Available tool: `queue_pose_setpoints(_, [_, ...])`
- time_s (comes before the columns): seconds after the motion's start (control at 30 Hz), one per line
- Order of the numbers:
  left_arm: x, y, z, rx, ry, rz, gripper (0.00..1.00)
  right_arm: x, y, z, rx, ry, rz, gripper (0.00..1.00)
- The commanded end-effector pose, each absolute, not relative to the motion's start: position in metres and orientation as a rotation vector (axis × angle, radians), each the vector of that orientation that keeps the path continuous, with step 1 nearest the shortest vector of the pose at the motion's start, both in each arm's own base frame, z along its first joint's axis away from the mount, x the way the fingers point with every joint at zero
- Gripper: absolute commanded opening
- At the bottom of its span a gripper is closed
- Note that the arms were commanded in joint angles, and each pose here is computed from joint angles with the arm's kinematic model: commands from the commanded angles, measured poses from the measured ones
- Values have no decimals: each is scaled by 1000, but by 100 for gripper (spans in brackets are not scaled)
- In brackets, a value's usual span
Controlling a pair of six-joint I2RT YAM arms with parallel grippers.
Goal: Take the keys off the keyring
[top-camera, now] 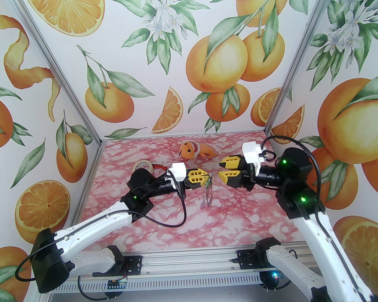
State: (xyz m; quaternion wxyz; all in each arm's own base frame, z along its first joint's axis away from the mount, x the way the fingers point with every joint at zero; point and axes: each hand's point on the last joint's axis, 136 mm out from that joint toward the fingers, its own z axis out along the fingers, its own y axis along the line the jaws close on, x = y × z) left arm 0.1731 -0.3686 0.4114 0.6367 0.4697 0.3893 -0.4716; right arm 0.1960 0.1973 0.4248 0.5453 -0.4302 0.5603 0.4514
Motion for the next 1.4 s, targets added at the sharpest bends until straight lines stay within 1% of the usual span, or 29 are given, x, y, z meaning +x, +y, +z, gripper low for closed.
queue_pose_setpoints(0.0, [173,-367,418,1054,861,-1071,0,184,199,446,-1085,1214,1102,38])
queue_pose_setpoints(0.1, [174,-369,416,1060,868,-1048,0,188,200,442,-1076,1227,1101,38])
queue_pose_setpoints(0.33, [179,-367,423,1001,879,-1042,0,191,198,409,-1056,1316,1065,38])
queue_pose_setpoints(0.5, [173,-367,427,1013,843,-1035,0,197,197,394,-1053,1385,1023,36])
queue_pose_setpoints(0.57, [173,-368,424,1029,853,-1024,0,195,196,396,-1058,1385,995,34])
queue_pose_setpoints(0.73, [178,-367,420,1031,872,-975,0,192,191,412,-1027,1356,927,34])
queue_pose_setpoints(0.97, [179,-370,416,1049,868,-954,0,184,199,430,-1051,1320,991,35])
queue_pose_setpoints(1.1, [177,-371,419,1050,848,-964,0,183,209,427,-1107,1323,1015,34])
queue_pose_setpoints(1.37, [174,-370,424,1046,828,-982,0,191,213,412,-1125,1357,1030,31])
